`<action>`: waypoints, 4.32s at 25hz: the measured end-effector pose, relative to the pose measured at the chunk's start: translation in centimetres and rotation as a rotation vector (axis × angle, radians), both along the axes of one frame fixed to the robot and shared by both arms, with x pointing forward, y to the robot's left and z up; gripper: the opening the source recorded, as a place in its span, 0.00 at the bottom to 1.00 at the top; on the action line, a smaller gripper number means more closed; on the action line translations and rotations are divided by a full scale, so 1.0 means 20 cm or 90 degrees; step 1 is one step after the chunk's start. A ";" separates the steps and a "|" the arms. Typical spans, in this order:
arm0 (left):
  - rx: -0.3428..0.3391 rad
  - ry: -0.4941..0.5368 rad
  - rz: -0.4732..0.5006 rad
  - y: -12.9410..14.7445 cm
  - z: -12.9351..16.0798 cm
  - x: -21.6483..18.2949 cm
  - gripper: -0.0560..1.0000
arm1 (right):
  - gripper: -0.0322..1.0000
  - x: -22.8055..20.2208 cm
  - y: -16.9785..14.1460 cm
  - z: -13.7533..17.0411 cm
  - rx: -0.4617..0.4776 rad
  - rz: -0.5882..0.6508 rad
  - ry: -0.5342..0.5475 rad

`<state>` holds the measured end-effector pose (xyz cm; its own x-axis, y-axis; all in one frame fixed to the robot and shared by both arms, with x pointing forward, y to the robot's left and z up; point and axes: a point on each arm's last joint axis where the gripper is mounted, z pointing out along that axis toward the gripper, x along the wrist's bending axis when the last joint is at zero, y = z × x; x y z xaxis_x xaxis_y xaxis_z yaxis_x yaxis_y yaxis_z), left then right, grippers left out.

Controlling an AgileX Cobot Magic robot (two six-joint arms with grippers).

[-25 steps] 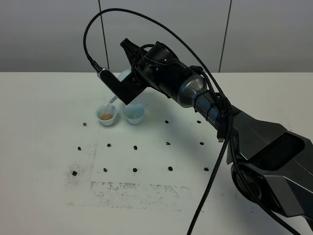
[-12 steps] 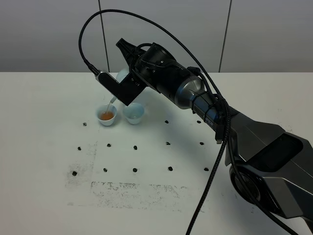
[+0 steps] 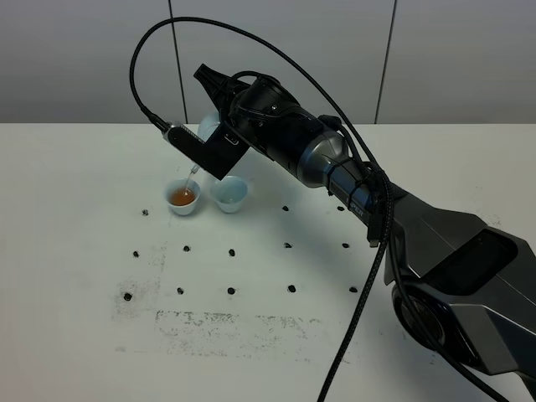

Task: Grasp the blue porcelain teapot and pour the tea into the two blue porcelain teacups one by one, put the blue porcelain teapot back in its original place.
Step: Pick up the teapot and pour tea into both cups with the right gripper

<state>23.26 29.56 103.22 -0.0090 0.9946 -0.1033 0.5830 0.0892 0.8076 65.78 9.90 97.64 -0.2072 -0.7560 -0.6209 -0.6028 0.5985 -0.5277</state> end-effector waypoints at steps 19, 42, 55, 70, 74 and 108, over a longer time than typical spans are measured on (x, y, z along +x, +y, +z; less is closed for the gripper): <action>0.000 0.000 0.000 0.00 0.00 0.00 0.32 | 0.06 0.01 -0.02 -0.02 0.046 -0.009 0.054; 0.000 0.000 0.000 0.00 0.00 0.00 0.32 | 0.06 -0.10 -0.10 0.24 0.312 -0.164 0.358; 0.000 0.000 0.000 0.00 0.00 0.00 0.32 | 0.06 -0.46 -0.11 0.30 0.425 -0.383 0.570; 0.000 0.000 0.000 0.00 0.00 0.00 0.32 | 0.06 -0.62 -0.08 0.00 0.622 -0.764 0.738; 0.000 0.000 0.000 0.00 0.00 0.00 0.32 | 0.06 -0.60 -0.07 -0.07 0.633 -0.801 0.722; 0.000 0.000 0.000 0.00 0.00 0.00 0.32 | 0.06 -0.34 -0.39 0.26 0.488 -0.661 0.585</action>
